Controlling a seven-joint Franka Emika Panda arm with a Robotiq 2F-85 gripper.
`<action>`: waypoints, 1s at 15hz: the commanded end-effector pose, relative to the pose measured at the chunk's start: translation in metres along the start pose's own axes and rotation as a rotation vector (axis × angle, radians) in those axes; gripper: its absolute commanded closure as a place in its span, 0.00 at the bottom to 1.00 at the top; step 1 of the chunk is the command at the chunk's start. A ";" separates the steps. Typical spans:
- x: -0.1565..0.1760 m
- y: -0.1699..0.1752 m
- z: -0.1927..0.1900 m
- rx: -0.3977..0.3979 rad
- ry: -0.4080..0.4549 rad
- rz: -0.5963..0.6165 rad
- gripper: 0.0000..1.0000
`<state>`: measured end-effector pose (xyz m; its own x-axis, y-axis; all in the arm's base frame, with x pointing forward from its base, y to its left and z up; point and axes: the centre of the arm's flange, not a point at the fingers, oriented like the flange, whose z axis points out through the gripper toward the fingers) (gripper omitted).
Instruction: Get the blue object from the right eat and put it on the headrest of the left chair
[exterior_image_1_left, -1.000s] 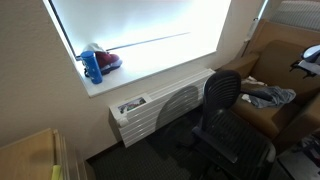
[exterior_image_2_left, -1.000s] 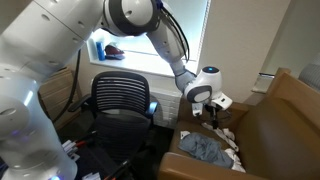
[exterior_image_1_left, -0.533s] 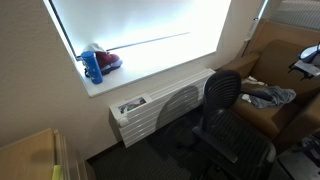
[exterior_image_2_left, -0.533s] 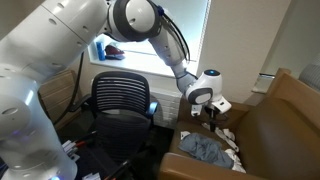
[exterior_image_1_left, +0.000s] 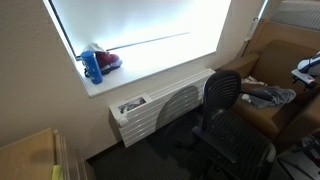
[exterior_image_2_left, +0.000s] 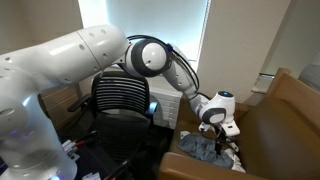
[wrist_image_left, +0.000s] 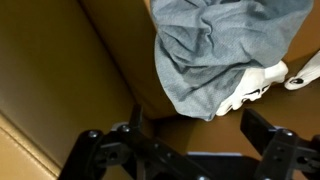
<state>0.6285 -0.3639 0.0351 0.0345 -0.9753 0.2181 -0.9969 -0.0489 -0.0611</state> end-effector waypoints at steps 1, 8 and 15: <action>0.000 -0.001 0.004 -0.001 0.003 0.006 0.00; -0.017 -0.015 0.049 0.002 0.046 0.079 0.00; -0.031 -0.003 0.062 0.006 0.047 0.190 0.00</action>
<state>0.6350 -0.3468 -0.0322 -0.1579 -0.9560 0.2471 -0.9847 0.1338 -0.1116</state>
